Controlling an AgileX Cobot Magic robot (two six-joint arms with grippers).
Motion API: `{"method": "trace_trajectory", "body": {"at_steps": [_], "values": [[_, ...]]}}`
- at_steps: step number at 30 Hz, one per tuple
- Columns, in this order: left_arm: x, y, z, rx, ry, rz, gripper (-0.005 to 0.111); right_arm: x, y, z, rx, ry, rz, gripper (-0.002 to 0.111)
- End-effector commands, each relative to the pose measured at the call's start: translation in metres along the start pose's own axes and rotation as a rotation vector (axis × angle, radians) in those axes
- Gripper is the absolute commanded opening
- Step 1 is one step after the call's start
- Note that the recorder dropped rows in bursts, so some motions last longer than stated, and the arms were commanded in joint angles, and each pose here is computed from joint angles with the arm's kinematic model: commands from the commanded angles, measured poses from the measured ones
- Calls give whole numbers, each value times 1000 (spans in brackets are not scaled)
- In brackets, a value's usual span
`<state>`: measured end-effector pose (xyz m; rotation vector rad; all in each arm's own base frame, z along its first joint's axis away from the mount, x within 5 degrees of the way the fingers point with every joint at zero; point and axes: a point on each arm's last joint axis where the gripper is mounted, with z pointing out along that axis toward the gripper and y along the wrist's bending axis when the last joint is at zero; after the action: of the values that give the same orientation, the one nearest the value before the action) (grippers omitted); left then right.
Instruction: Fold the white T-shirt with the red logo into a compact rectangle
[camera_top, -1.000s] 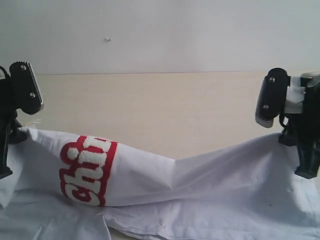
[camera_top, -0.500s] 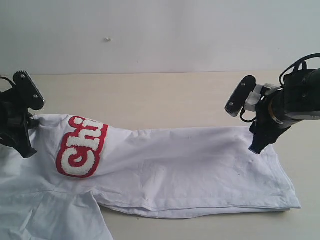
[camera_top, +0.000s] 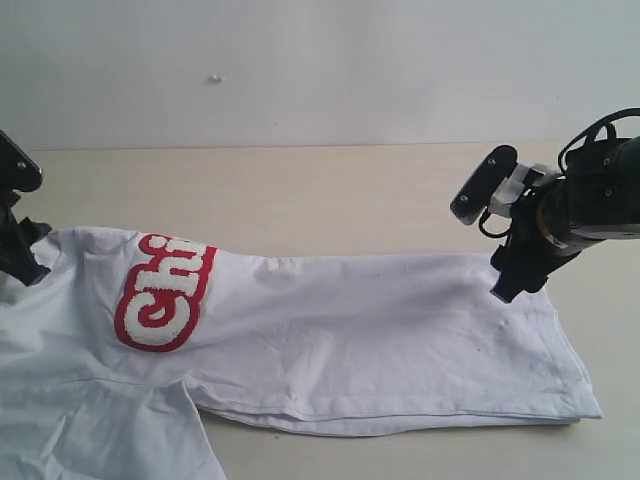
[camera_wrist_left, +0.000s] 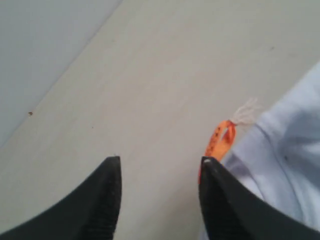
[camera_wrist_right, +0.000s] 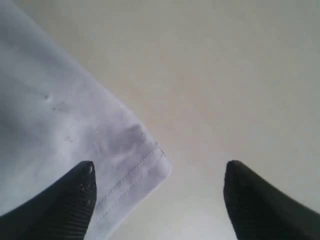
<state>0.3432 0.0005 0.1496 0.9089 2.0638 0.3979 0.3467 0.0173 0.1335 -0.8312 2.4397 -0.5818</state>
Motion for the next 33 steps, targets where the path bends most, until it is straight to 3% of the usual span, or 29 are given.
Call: {"method": "trace_trajectory", "body": {"at_steps": [1,5,8,14,22,33], "values": [[-11,4,-6,-46,-63,-67,31,-3,-2,-1,-2,-25,61,69],[-26,3,-18,-42,-98,-125,0,-11,-3,-8,-41,-100,172,63],[-36,1,-28,-20,-100,-216,0,-19,0,-16,-105,-176,285,47],[-40,-16,-36,78,7,-360,0,-21,3,-19,-175,-174,549,1],[-40,-44,-39,195,172,-396,0,-3,19,-15,-228,-104,655,0],[-41,-55,-24,205,137,-406,0,15,40,-4,-277,-37,647,0]]}}
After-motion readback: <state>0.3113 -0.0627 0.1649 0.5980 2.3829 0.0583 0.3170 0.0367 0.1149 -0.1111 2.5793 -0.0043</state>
